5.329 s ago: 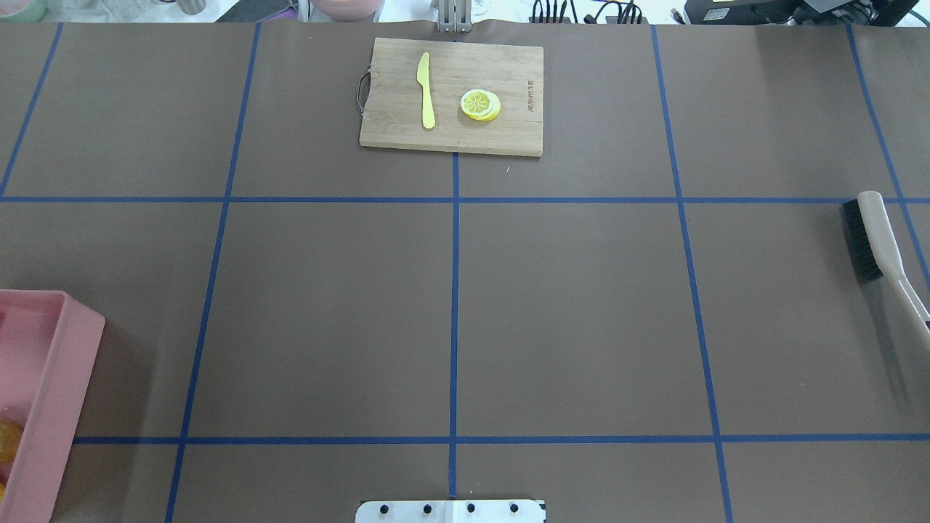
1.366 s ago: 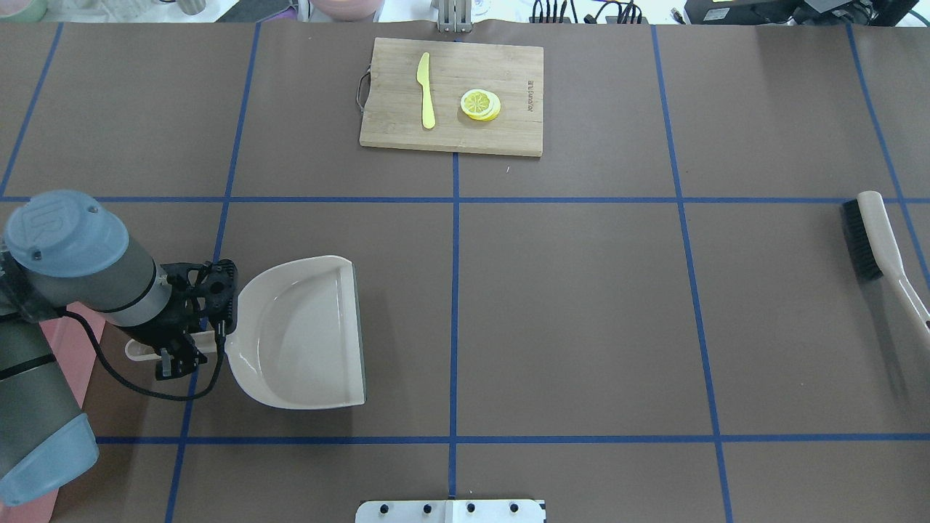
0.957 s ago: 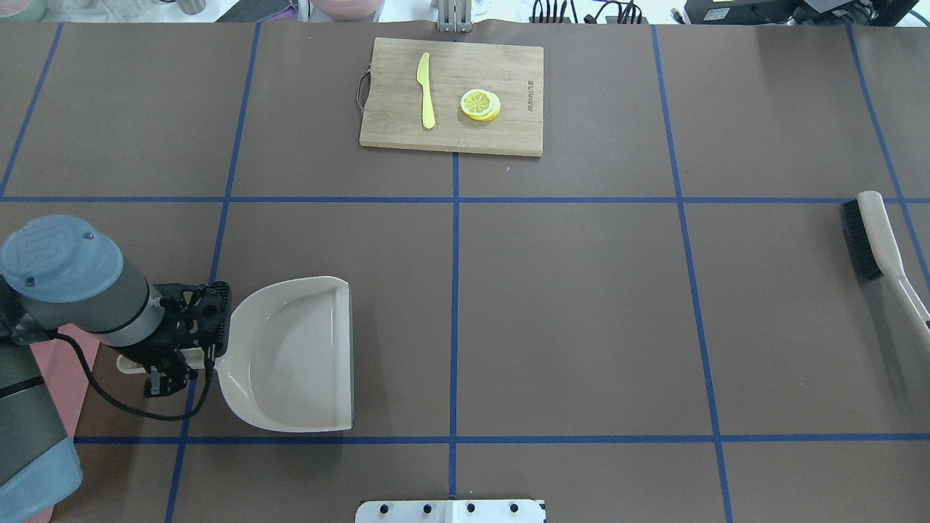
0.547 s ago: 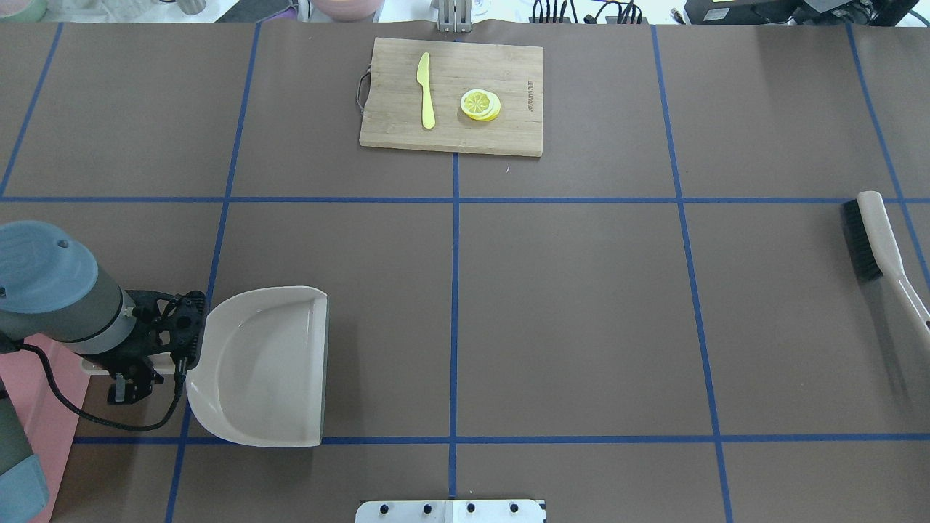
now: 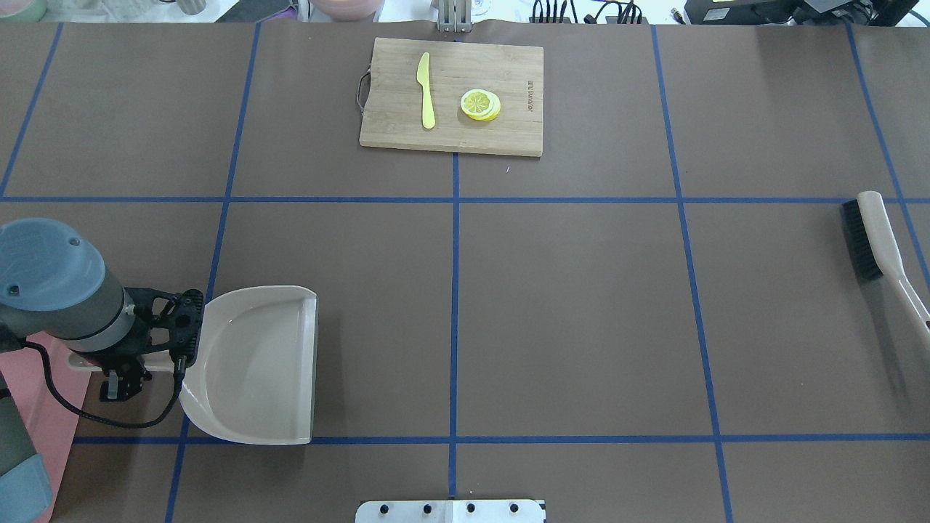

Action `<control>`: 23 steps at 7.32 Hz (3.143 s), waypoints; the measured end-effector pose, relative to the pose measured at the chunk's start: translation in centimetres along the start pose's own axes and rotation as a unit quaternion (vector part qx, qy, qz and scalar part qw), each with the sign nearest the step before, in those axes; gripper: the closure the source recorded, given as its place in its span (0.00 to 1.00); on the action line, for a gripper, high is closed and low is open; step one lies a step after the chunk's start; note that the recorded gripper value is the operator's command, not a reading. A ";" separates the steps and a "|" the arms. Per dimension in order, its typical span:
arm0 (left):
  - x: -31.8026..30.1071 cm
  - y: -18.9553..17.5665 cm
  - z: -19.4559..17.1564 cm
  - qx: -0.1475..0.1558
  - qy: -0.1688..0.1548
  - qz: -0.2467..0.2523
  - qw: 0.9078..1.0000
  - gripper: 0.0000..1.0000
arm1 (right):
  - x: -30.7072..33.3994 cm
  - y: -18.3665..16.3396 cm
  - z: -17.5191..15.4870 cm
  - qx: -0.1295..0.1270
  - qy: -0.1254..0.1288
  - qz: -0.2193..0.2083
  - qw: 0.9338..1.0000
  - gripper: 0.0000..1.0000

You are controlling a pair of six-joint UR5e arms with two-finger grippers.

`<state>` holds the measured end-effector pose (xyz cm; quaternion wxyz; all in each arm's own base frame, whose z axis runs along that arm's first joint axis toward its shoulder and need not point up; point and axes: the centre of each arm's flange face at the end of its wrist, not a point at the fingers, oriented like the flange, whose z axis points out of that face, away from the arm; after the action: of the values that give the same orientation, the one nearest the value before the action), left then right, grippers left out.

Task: Sweep and dump trash into bin
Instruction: 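Lower the dustpan flat beside the pink bin with the left gripper, then open the left gripper and lift it off the dustpan handle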

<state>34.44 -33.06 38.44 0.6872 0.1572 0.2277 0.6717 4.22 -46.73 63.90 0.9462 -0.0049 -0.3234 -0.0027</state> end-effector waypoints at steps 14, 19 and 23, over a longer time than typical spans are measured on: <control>-0.8 0.0 -3.0 0.018 -0.052 0.000 0.998 0.02 | 0.1 0.0 0.1 -0.001 0.001 0.002 1.000 0.00; -9.4 9.4 -12.5 0.093 -0.094 -0.193 0.972 0.02 | 0.1 0.0 0.1 -0.001 0.001 0.002 1.000 0.00; -16.7 21.8 -14.6 0.119 -0.069 -0.443 0.886 0.02 | 0.1 0.0 0.1 -0.001 0.001 0.002 1.000 0.00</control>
<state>8.36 -49.91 39.16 0.9035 0.1668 0.3037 0.2522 4.23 -46.71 64.08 0.9465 -0.0066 -0.3226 -0.0016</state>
